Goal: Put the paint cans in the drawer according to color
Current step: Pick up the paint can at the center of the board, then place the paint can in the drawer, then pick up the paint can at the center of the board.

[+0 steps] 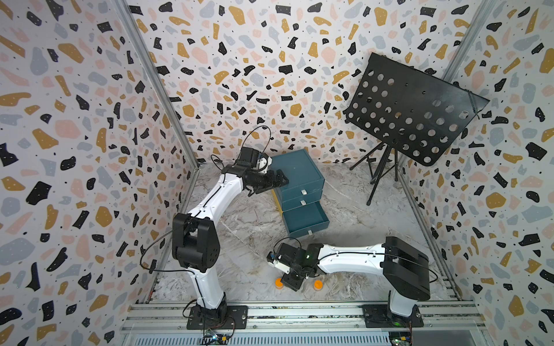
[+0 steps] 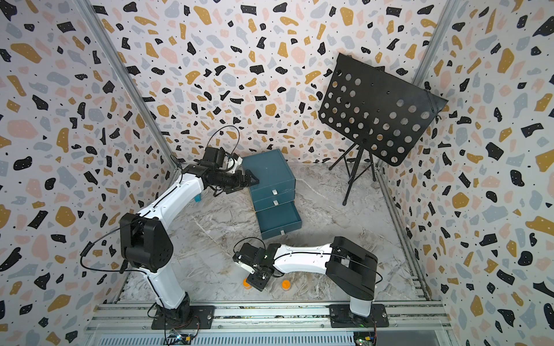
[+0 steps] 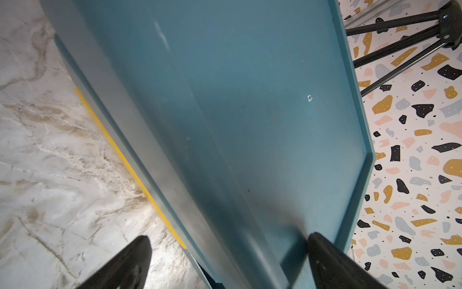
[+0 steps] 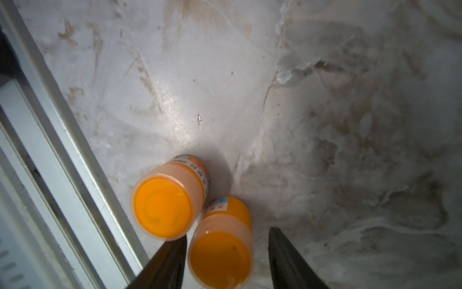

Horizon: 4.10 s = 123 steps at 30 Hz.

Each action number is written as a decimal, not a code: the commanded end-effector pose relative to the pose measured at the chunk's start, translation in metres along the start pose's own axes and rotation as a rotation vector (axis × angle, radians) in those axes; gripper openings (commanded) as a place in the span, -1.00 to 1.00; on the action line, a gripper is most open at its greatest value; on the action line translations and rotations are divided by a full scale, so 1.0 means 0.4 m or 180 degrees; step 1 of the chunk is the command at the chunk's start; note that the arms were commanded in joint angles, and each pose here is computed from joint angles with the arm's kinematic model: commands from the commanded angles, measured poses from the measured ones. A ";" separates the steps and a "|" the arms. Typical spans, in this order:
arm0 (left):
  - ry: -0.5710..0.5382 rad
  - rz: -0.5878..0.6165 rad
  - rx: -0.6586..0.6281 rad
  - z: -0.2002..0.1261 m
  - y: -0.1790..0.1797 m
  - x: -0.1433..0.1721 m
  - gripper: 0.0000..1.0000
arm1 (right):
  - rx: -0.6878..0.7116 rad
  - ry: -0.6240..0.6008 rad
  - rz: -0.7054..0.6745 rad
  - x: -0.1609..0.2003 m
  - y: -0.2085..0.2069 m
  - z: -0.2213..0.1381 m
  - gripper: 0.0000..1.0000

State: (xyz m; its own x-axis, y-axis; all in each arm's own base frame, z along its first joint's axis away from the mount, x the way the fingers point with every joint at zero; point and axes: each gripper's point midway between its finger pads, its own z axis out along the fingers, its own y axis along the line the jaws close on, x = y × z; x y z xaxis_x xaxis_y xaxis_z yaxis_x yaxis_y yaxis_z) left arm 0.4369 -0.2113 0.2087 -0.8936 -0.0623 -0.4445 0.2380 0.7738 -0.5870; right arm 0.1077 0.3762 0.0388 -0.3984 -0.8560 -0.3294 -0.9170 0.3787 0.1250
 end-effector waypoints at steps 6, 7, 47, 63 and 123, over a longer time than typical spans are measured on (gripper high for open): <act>0.0271 -0.0092 -0.0276 0.035 0.060 0.053 0.99 | 0.0074 -0.0102 -0.0030 -0.020 -0.003 -0.011 -0.04; 0.0267 -0.0090 -0.0275 0.034 0.060 0.053 0.99 | 0.0085 -0.0102 -0.0028 -0.019 -0.004 -0.013 -0.07; 0.0270 -0.0096 -0.0238 0.032 0.053 0.053 0.99 | 0.1258 -0.1202 0.1592 -0.180 -0.429 -0.347 -0.62; 0.0256 -0.0102 -0.0203 0.029 0.046 0.049 0.99 | 0.1349 -0.1299 0.1925 -0.217 -0.495 -0.235 -0.45; 0.0269 -0.0090 -0.0224 0.030 0.049 0.052 0.99 | -0.0007 -0.0373 0.0554 -0.092 0.082 -0.062 0.47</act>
State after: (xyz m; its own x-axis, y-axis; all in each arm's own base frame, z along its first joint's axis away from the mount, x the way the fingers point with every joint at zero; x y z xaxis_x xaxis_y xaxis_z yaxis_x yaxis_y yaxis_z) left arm 0.4365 -0.2118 0.2087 -0.8947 -0.0612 -0.4425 0.2389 0.7715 -0.5897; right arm 0.0961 0.4066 0.0720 -0.5587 -0.7177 -0.4157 -0.8248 0.5333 0.1878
